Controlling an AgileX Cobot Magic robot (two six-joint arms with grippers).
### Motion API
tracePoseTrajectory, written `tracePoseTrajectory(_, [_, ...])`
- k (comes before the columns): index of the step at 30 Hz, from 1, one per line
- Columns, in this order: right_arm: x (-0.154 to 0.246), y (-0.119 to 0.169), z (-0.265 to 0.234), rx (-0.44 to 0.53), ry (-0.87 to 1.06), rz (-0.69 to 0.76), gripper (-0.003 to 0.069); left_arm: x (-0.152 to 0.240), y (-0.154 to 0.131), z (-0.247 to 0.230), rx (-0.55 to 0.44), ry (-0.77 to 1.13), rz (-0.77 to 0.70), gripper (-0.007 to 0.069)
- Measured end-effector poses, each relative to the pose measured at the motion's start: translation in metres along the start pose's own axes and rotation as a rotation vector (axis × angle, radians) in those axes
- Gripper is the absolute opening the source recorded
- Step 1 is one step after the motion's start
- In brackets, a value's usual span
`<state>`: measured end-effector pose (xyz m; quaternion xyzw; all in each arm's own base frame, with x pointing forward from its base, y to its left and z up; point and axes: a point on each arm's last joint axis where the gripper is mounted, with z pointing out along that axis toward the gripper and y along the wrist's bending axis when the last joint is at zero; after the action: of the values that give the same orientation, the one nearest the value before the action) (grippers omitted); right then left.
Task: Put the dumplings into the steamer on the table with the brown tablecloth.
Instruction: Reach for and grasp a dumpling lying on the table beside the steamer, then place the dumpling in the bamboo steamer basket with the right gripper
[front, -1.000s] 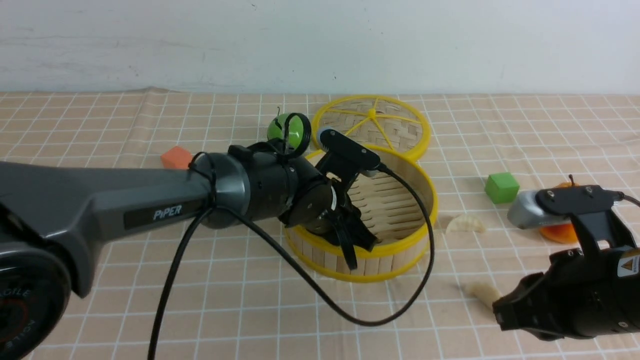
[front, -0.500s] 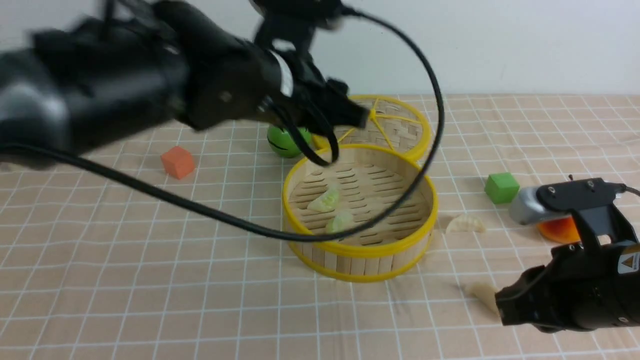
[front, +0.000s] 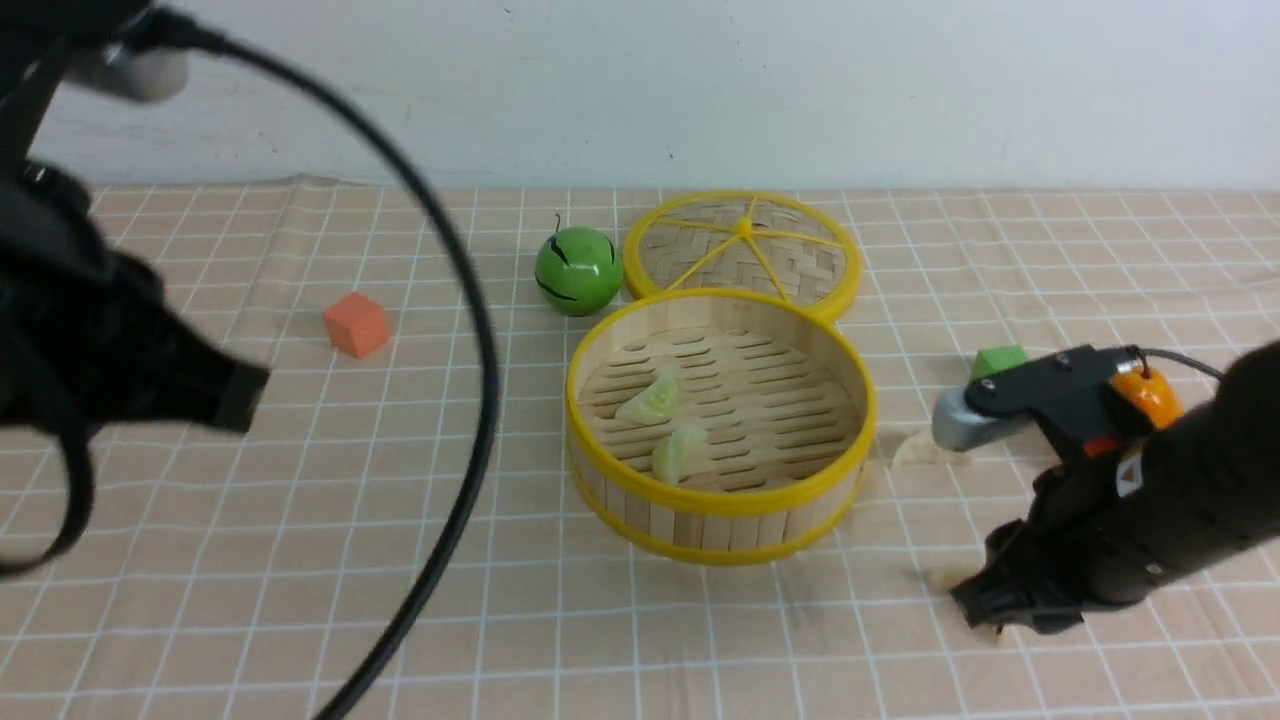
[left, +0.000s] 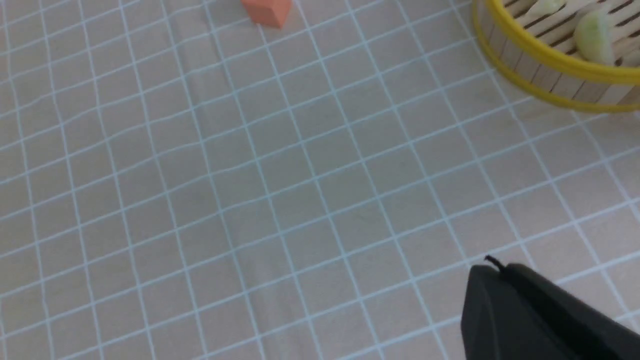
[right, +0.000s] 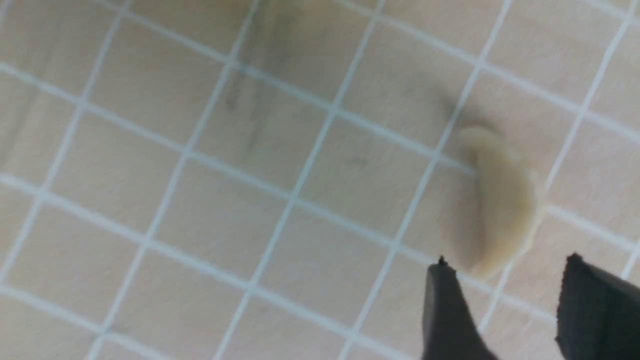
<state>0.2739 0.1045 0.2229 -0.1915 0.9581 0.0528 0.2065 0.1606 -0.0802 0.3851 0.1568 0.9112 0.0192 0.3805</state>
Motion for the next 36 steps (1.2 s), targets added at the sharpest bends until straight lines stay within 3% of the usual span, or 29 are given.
tracePoseTrajectory(5, [-0.018,-0.008,0.032,0.065,0.014,-0.092,0.0435,0.038,0.007,0.008,-0.036,-0.046,0.065,-0.0014])
tracePoseTrajectory(9, [-0.017,-0.011,0.069,0.077,0.097,-0.124,0.0445,0.069,0.015,0.008,-0.062,-0.072,0.047,-0.0014])
tracePoseTrajectory(12, [-0.020,-0.012,0.078,0.079,0.154,-0.121,0.0348,0.101,0.024,0.006,-0.099,-0.060,-0.013,-0.0014])
tracePoseTrajectory(15, [-0.023,-0.013,0.075,0.083,0.210,-0.124,0.0198,0.128,0.032,0.002,-0.121,-0.048,-0.094,-0.0014])
tracePoseTrajectory(17, [-0.030,-0.014,0.066,0.091,0.242,-0.130,0.0188,0.146,0.036,0.003,-0.125,-0.052,-0.162,-0.0014])
tracePoseTrajectory(21, [-0.064,-0.013,0.037,0.089,0.138,-0.108,0.0197,0.170,0.037,0.008,-0.101,-0.131,-0.246,-0.0014])
tracePoseTrajectory(23, [-0.097,-0.008,0.010,0.045,-0.013,-0.056,0.0197,0.181,0.036,0.012,-0.045,-0.295,-0.258,-0.0014])
tracePoseTrajectory(28, [-0.144,0.011,-0.011,-0.069,-0.331,-0.014,0.0197,0.189,0.037,0.010,-0.006,-0.470,-0.243,-0.0014])
tracePoseTrajectory(32, [-0.167,0.021,0.038,-0.048,-0.492,-0.111,0.0197,0.191,0.038,0.008,-0.011,-0.492,-0.245,-0.0014])
tracePoseTrajectory(36, [-0.160,0.017,0.093,-0.035,-0.438,-0.104,0.0197,0.191,0.038,0.008,-0.011,-0.492,-0.245,-0.0014])
